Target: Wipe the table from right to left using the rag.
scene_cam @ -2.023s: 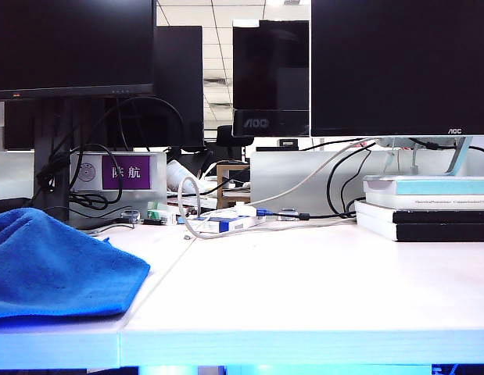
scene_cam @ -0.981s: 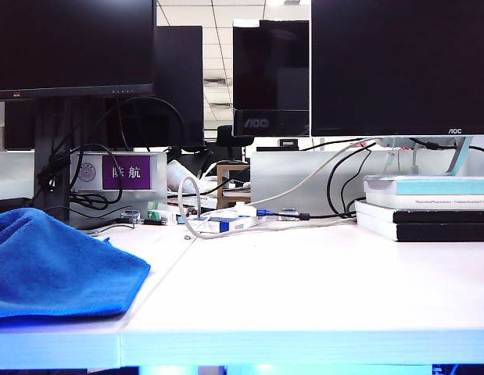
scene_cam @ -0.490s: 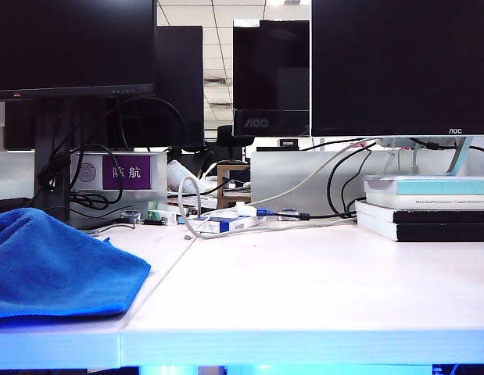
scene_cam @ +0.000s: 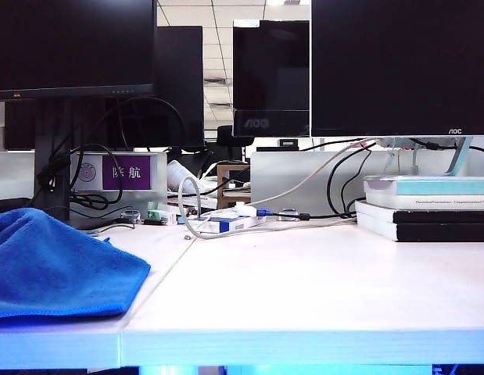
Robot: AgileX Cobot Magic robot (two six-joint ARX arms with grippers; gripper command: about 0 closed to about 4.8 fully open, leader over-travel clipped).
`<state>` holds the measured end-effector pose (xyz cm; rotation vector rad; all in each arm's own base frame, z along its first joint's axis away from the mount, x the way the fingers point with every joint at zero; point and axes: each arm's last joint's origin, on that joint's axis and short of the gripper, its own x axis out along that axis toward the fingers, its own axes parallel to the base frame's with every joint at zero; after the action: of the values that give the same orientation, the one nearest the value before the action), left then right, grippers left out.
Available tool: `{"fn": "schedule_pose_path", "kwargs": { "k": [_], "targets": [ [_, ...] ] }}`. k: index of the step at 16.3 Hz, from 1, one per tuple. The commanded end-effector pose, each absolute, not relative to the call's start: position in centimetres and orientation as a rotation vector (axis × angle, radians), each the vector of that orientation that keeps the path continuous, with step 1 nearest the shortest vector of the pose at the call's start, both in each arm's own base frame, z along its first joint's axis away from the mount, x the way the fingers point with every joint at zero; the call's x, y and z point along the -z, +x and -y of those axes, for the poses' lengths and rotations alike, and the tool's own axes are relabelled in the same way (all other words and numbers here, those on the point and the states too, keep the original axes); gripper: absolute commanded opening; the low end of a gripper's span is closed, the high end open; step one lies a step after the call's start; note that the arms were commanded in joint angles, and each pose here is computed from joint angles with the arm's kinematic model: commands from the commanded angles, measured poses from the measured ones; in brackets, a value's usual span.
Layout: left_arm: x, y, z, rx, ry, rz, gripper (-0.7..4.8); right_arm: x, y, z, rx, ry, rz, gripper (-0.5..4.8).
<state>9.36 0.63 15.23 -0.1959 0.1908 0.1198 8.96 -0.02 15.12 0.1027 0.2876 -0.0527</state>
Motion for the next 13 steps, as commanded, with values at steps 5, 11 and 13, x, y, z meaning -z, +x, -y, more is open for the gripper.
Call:
{"fn": "schedule_pose_path", "kwargs": {
  "k": [5, 11, 13],
  "targets": [
    [-14.98, 9.36, -0.11, -0.019, 0.073, -0.218, -0.05, -15.03, 8.96, 0.02, 0.052, 0.107, -0.291, -0.01],
    [-14.98, 9.36, -0.13, -0.021, 0.073, -0.218, -0.05, -15.03, 8.96, 0.02, 0.052, 0.107, -0.291, -0.01],
    [-14.98, 9.36, -0.13, -0.021, 0.073, -0.218, -0.04, -15.03, 8.96, 0.02, 0.052, 0.107, -0.291, -0.01]
  ]
}}
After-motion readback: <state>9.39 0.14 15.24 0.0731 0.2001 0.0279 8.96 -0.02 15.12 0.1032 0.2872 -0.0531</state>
